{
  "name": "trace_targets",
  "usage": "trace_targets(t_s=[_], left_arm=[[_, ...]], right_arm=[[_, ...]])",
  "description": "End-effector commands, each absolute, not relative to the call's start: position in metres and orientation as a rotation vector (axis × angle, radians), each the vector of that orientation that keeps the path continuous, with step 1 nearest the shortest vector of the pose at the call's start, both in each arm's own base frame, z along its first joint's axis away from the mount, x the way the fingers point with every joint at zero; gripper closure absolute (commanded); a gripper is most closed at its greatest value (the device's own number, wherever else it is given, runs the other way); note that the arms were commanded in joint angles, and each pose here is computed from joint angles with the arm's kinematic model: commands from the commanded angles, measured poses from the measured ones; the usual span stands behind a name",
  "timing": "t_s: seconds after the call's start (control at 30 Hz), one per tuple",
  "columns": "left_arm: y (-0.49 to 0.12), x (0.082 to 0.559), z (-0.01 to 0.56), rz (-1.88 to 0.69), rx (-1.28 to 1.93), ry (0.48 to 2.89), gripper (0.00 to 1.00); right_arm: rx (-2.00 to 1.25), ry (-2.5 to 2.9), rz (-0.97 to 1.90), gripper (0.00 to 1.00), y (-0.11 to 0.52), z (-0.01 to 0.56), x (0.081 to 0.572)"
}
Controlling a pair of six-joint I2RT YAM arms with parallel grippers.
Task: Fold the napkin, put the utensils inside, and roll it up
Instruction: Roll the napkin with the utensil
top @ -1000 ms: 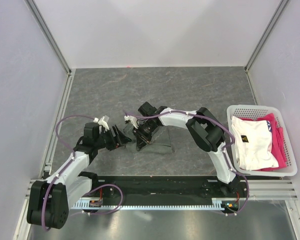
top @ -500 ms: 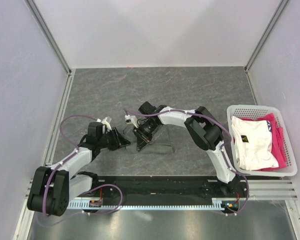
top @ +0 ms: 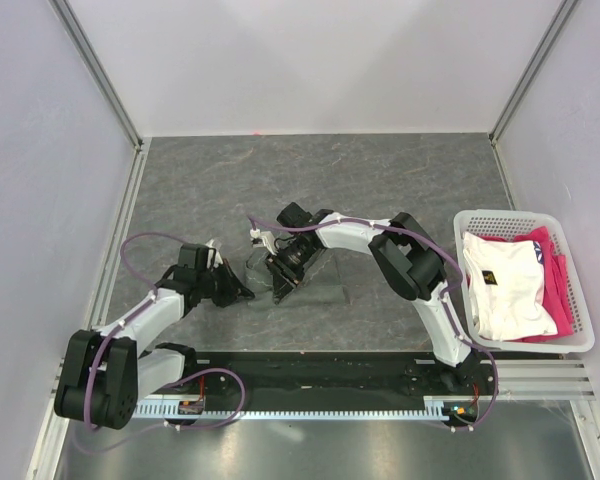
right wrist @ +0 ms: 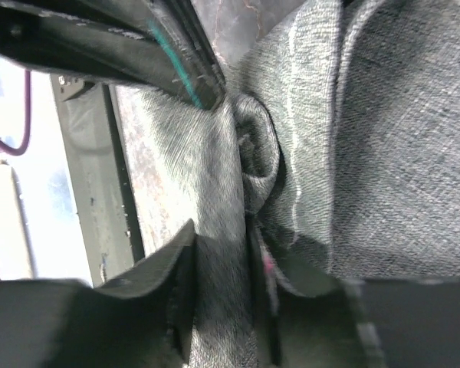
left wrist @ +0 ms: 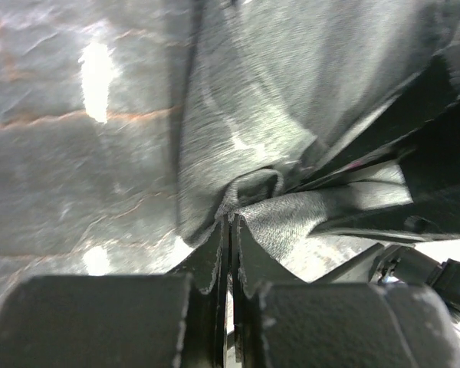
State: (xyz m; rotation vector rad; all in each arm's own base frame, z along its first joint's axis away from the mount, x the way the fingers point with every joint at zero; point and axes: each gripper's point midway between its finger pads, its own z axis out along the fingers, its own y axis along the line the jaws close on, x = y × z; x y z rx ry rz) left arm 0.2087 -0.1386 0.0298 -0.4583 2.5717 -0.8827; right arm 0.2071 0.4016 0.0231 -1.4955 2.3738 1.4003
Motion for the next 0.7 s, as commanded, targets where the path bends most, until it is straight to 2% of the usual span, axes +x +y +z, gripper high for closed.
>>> trace_targets(t_s=[0.0, 0.2, 0.37, 0.4, 0.47, 0.5, 0.67], left_arm=[[-0.121, 0.196, 0.011, -0.728, -0.508, 2.674, 0.98], [-0.122, 0.199, 0.007, -0.713, -0.487, 2.706, 0.98], [-0.125, 0.211, 0.014, -0.733, -0.444, 2.69, 0.98], [-0.126, 0.21, 0.014, -0.736, -0.443, 2.696, 0.98], [-0.127, 0.211, 0.013, -0.744, -0.441, 2.699, 0.98], [-0.128, 0.21, 0.014, -0.751, -0.437, 2.698, 0.98], [-0.129, 0.211, 0.017, -0.766, -0.427, 2.69, 0.98]], right_arm=[[-1.484, 2.422, 1.195, 0.56, 0.382, 0.003, 0.231], [-1.463, 2.264, 1.093, 0.4, 0.388, 0.043, 0.252], [-1.425, 2.168, 0.93, 0.34, 0.38, 0.069, 0.269], [-1.405, 2.135, 0.902, 0.3, 0.378, 0.082, 0.272], [-1.378, 2.108, 0.845, 0.29, 0.371, 0.082, 0.274], [-1.341, 2.045, 0.797, 0.27, 0.369, 0.099, 0.282], [-1.323, 1.978, 0.663, 0.24, 0.347, 0.108, 0.272]])
